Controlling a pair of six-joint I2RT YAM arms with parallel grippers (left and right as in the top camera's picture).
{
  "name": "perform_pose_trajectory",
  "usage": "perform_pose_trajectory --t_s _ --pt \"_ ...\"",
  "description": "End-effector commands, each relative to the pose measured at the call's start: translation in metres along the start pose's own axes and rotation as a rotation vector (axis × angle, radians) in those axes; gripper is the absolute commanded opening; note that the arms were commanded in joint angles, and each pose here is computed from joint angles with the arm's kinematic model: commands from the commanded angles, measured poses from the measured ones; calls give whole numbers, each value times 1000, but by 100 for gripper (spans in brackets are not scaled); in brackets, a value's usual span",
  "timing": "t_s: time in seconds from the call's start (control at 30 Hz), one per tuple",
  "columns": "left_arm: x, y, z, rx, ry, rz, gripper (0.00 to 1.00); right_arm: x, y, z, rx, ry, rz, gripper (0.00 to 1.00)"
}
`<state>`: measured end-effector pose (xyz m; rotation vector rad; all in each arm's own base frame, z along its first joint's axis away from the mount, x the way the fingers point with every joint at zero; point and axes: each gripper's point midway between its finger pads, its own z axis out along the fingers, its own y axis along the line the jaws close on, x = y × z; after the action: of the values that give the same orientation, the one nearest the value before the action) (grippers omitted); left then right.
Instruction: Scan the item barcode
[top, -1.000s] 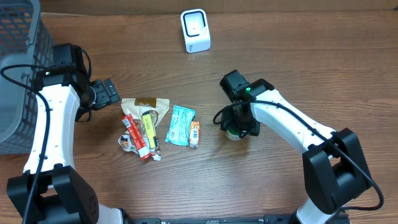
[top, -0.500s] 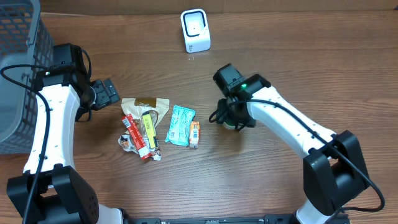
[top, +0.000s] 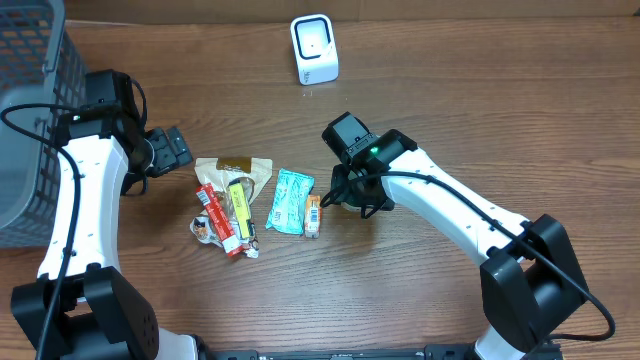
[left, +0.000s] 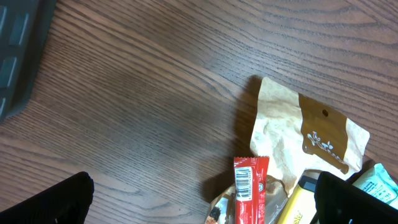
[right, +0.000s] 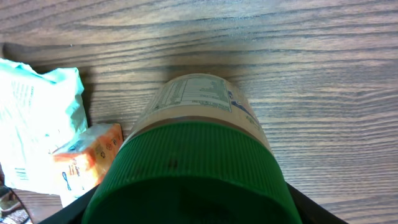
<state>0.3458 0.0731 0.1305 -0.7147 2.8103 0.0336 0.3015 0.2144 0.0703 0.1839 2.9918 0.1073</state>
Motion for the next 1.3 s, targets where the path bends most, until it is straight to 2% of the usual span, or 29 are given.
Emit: perform_pose_trajectory --t_s 0.0,0.33,0.43,0.57,0.67,0.77,1.27 --pt "-6 -3 -6 10 -20 19 100 0 -3 4 11 -3 27 69" --pt "-6 -3 -6 10 -20 19 100 1 -4 7 17 3 27 69" --pt "-6 -3 -6 10 -20 19 100 1 -4 7 17 3 27 81" --pt "-6 -3 -6 10 -20 19 100 1 -4 7 17 3 27 82" --pt "-6 -3 -6 10 -20 19 100 1 -4 7 17 3 27 89" --pt "-6 -3 -6 10 -20 19 100 0 -3 7 15 0 27 91" --pt "-6 -3 -6 10 -20 19 100 -1 -1 35 39 21 49 92"
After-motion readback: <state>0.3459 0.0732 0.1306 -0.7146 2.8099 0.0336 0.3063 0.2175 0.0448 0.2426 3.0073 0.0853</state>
